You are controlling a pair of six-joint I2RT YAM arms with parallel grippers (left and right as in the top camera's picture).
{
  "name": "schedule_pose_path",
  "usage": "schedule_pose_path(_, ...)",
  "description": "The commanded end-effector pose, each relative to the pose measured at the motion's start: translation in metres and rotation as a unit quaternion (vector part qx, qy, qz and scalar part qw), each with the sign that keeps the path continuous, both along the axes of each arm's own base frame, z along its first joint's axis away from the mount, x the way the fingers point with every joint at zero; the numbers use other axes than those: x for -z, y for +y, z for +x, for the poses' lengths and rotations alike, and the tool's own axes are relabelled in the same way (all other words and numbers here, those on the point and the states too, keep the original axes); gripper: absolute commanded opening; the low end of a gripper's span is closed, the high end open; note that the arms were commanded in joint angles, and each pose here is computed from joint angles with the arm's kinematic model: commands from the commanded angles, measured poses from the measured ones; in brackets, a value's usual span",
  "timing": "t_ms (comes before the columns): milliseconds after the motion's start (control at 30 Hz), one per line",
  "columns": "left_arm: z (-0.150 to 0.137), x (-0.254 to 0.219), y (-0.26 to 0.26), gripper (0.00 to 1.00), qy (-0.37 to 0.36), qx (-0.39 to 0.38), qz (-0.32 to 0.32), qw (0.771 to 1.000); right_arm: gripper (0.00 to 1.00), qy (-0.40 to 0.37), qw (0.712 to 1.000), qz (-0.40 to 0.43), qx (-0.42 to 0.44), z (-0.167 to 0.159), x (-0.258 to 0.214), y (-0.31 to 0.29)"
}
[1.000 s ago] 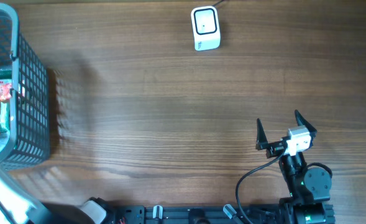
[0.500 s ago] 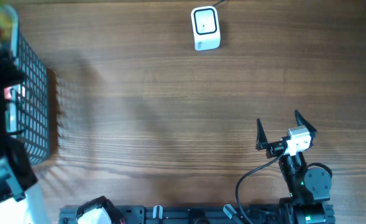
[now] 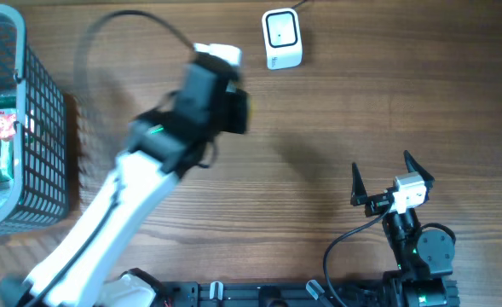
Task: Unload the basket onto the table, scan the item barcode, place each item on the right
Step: 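Carry the oil bottle with left gripper and set it on table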
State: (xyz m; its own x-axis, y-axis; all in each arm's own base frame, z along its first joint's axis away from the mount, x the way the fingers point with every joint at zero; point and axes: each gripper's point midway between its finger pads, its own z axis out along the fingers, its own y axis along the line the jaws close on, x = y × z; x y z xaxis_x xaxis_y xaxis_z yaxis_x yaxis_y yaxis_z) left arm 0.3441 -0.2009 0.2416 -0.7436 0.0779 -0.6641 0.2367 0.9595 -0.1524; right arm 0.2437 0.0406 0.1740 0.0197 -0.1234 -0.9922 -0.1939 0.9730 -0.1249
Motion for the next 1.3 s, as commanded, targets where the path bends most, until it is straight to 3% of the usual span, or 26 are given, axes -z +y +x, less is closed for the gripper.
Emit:
schedule_pose_path(0, -0.001, 0.051, -0.036, 0.04, 0.058, -0.011, 0.018, 0.998, 1.00, -0.006, 1.000, -0.002, -0.006, -0.001, -0.002, 0.002)
schedule_pose_path(233, -0.021, 0.115, -0.084, 0.09, 0.114, 0.044, 0.058, 0.991, 1.00, -0.006, 1.000, -0.002, -0.006, -0.001, -0.002, 0.002)
schedule_pose_path(533, -0.016, 0.139, -0.117, 0.08, 0.105, 0.068, 0.045, 0.991, 1.00, -0.006, 1.000, -0.002, -0.006, -0.001, -0.002, 0.002)
schedule_pose_path(567, -0.015, 0.139, -0.117, 0.11, 0.104, 0.068, 0.044, 0.991, 0.99, -0.006, 1.000, -0.002, -0.006, -0.001, -0.002, 0.002)
schedule_pose_path(667, -0.016, 0.139, -0.118, 0.54, 0.104, 0.069, 0.045, 0.991, 1.00, -0.006, 1.000, -0.002, -0.006, -0.001, -0.002, 0.002)
schedule_pose_path(733, -0.017, 0.139, -0.119, 0.66, 0.106, 0.071, 0.042, 0.991, 1.00, -0.006, 1.000, -0.002, -0.006, -0.001, -0.002, 0.002)
schedule_pose_path(800, -0.019, 0.135, -0.125, 0.70, 0.109, 0.082, 0.026, 0.990, 1.00, -0.006, 1.000, -0.002, -0.006, -0.001, -0.002, 0.002)
schedule_pose_path(900, -0.013, 0.107, -0.133, 0.76, 0.078, 0.093, -0.005, 0.993, 1.00, -0.006, 1.000, -0.002, -0.006, -0.001, -0.002, 0.002)
schedule_pose_path(1100, 0.018, -0.038, -0.110, 0.84, -0.076, 0.101, -0.071, 0.989, 1.00, -0.006, 1.000, -0.002, -0.006, -0.001, -0.002, 0.002)
schedule_pose_path(1167, 0.029, -0.081, -0.078, 0.86, -0.130, 0.076, -0.073, 0.986, 1.00, -0.006, 1.000, -0.002, -0.006, -0.001, -0.002, 0.002)
schedule_pose_path(1267, 0.044, -0.129, 0.011, 0.88, -0.196, -0.031, -0.042, 0.979, 1.00, -0.006, 1.000, -0.002, -0.006, -0.001, -0.002, 0.002)
